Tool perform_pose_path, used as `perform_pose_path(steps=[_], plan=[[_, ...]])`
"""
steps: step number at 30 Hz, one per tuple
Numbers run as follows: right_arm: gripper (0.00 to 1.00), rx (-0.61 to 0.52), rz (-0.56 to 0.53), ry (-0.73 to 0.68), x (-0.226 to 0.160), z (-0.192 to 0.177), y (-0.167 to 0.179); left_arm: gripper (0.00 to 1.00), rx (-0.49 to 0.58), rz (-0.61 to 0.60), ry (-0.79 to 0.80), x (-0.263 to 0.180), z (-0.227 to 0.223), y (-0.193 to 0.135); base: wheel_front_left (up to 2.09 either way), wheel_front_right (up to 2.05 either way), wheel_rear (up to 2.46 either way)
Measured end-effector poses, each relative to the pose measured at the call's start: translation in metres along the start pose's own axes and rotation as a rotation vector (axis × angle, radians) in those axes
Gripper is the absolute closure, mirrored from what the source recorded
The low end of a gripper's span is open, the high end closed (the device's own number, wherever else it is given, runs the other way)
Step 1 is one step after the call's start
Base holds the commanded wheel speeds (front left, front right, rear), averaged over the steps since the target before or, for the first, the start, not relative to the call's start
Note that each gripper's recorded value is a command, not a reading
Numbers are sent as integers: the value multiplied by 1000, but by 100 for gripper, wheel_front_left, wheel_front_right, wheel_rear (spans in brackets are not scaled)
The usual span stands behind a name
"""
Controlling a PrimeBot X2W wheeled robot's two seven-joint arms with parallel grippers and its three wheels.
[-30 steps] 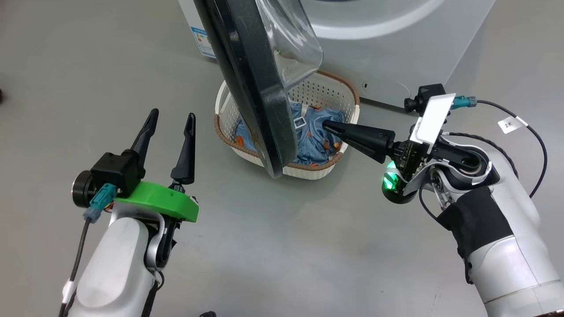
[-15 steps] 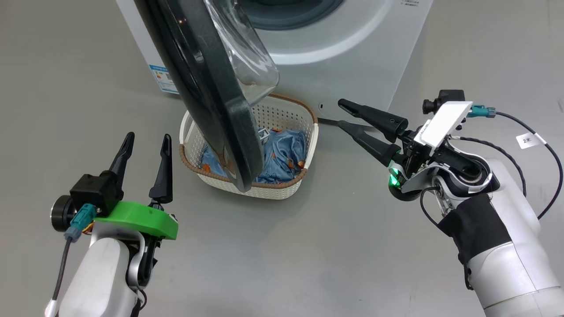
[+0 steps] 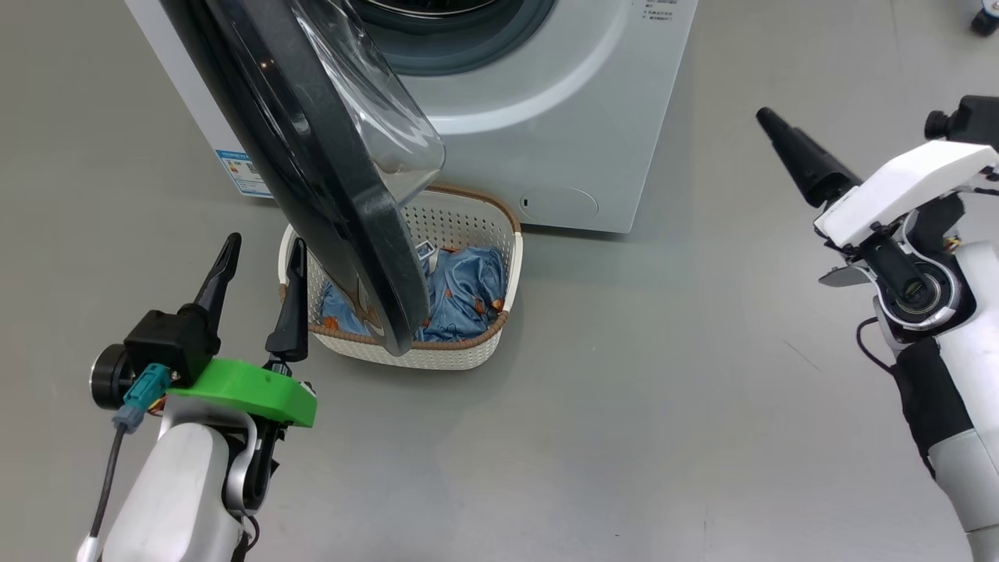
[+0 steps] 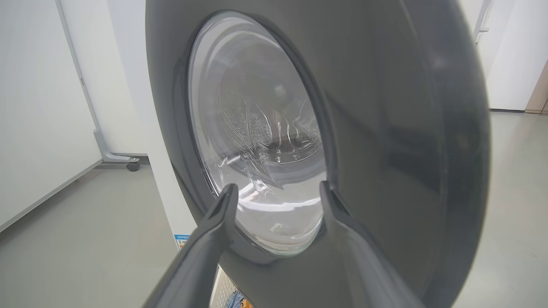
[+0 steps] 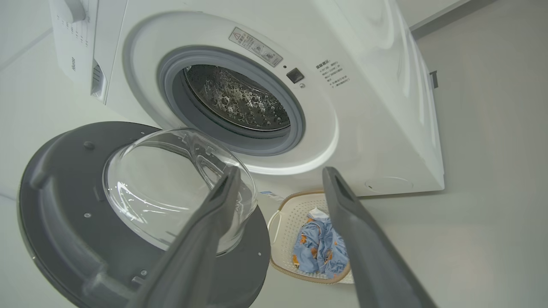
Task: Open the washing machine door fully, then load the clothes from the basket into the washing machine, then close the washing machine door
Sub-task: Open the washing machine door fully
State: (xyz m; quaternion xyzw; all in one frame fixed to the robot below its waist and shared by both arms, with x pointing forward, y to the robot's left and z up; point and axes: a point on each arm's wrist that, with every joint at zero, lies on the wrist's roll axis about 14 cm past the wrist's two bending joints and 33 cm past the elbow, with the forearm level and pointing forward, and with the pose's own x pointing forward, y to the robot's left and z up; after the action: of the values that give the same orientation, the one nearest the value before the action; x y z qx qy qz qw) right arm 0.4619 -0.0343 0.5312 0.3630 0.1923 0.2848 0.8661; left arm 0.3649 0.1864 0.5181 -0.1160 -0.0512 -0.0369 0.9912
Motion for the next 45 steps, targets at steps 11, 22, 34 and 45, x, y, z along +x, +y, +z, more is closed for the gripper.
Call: perform_pose_path(steps=[11,22,34,45], plan=[[0,-497,-5,-225,-16,35,7,0,9,2,-11,4,4,4,0,0,0],[0,-749,-5,-356,-32,48,8,0,6,-12,-11,5,4,-1,0,0,0],[0,-735,-167,-319,-62,22,-30,0,-4,17,6,-4,-3,7,0,0,0],[0,-673,-306,-356,-98,11,-54,0,-18,40,-3,-6,-3,8,0,0,0]])
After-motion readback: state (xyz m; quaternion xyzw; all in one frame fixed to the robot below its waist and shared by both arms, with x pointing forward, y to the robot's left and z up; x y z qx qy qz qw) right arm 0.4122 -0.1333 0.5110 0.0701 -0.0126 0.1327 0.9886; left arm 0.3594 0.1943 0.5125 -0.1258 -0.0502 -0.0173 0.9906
